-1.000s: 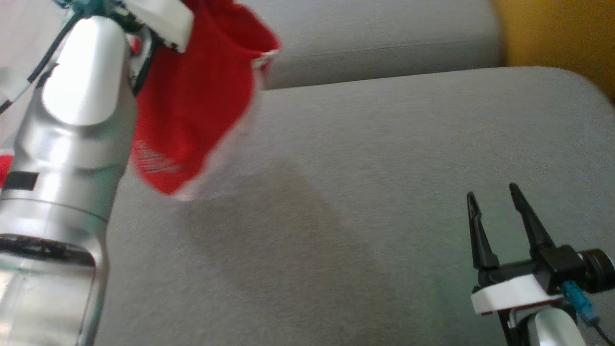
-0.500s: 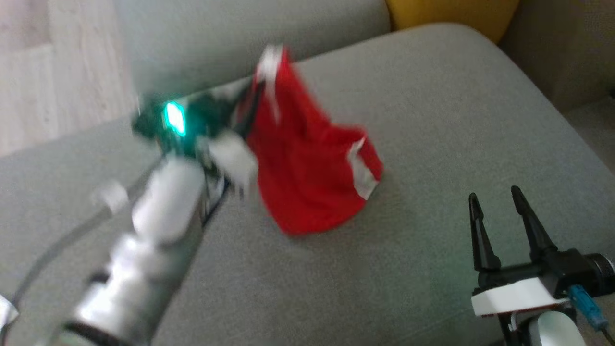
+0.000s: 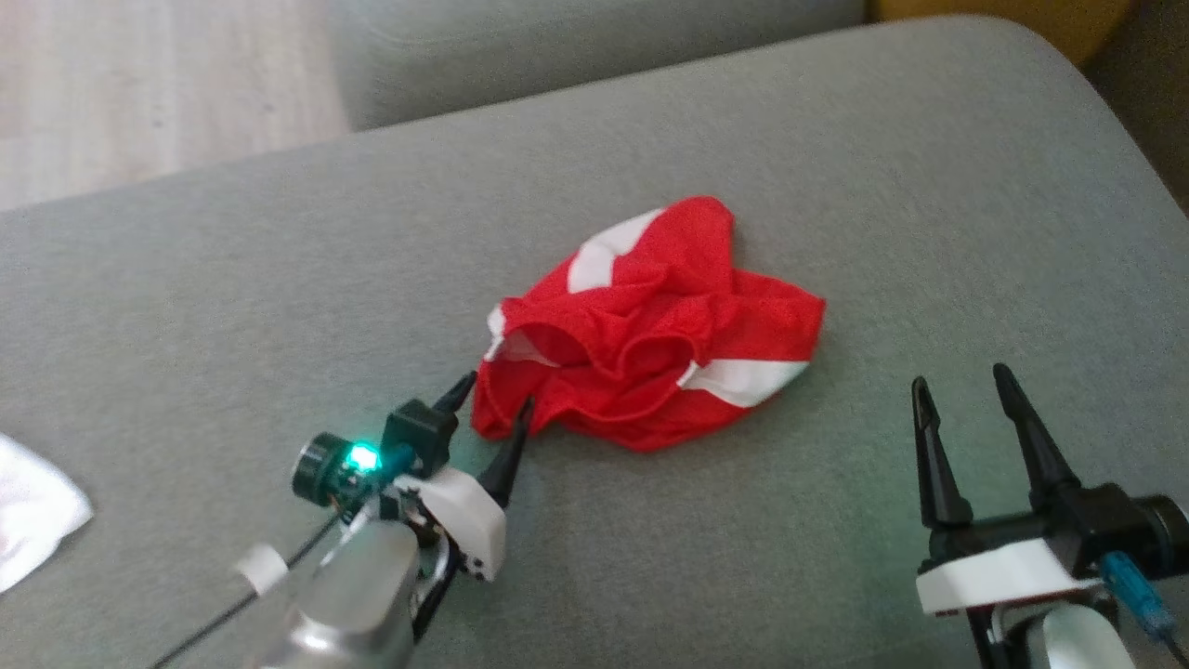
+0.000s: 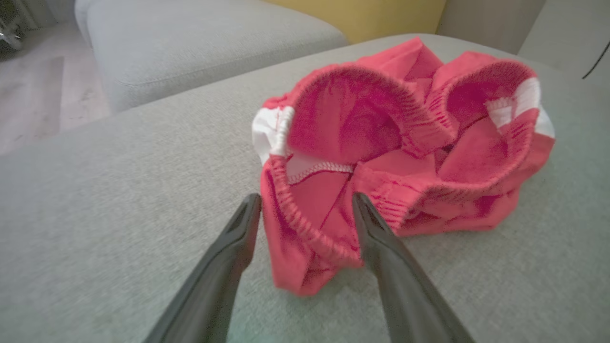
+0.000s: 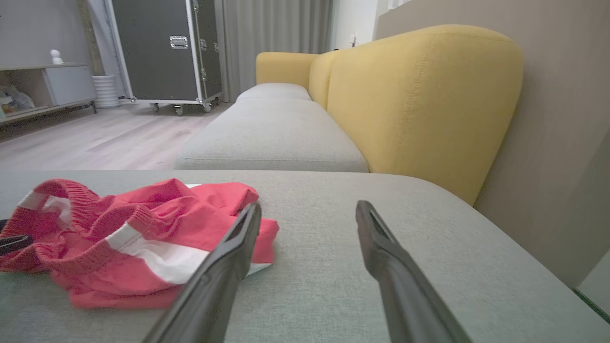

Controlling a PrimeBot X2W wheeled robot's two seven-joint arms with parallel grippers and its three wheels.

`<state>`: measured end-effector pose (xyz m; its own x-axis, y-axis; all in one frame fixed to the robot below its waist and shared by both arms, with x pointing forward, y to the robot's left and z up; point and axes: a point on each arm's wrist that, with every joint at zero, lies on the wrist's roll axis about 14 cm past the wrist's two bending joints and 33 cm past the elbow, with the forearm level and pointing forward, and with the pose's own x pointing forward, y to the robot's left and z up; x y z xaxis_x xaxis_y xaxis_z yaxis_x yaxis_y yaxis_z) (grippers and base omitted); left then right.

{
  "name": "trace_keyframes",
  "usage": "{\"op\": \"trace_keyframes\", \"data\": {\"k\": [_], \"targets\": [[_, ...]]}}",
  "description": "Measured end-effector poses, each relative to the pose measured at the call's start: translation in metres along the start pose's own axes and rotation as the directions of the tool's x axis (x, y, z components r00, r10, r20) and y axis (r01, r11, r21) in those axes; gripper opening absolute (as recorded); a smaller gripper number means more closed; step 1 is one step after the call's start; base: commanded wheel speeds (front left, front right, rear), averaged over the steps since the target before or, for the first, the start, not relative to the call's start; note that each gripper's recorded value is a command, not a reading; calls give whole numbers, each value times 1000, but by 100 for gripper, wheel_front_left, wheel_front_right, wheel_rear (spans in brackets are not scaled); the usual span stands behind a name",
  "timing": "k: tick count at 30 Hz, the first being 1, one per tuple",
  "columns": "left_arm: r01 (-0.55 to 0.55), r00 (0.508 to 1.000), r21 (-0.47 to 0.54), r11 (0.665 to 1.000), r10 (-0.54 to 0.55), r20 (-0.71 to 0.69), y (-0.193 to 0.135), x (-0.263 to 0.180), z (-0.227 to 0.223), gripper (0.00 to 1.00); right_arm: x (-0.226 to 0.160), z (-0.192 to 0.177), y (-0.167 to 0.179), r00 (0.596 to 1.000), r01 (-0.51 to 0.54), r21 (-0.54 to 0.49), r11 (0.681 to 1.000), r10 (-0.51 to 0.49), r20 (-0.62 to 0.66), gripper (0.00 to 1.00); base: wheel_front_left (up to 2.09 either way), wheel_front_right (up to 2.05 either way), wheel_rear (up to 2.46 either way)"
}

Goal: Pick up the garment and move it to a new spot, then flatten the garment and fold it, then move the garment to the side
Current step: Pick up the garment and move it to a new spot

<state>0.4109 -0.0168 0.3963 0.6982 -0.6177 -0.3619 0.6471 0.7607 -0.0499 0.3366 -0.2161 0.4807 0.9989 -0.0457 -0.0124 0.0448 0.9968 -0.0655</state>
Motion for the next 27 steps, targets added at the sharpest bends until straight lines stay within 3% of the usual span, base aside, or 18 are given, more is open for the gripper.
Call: {"op": "trace_keyframes", "data": {"k": [5, 9, 11, 16, 20, 27], "targets": [[-78, 992, -48, 996, 82, 97, -2, -31, 13, 100, -4, 3, 16, 999, -50, 9, 999, 50, 16, 100, 0, 0, 0], [-194, 958, -108, 975, 212, 192, 10, -65, 23, 100, -6, 5, 27, 996, -88, 12, 996, 88, 23, 100, 0, 0, 0], [-277, 922, -142, 950, 304, 239, 23, -89, 28, 100, -4, 9, 32, 994, -106, 15, 994, 106, 36, 100, 0, 0, 0], [-470, 788, -235, 851, 524, 323, 51, -156, 36, 100, -7, 16, 48, 987, -151, 90, 984, 145, 67, 100, 0, 0, 0], [-531, 715, -263, 806, 592, 372, 52, -196, 39, 100, -15, 14, 64, 979, -197, 119, 973, 191, 65, 100, 0, 0, 0], [-556, 714, -235, 797, 603, 356, 37, -216, 23, 100, -30, 5, 71, 976, -219, 110, 969, 216, 38, 100, 0, 0, 0]]}}
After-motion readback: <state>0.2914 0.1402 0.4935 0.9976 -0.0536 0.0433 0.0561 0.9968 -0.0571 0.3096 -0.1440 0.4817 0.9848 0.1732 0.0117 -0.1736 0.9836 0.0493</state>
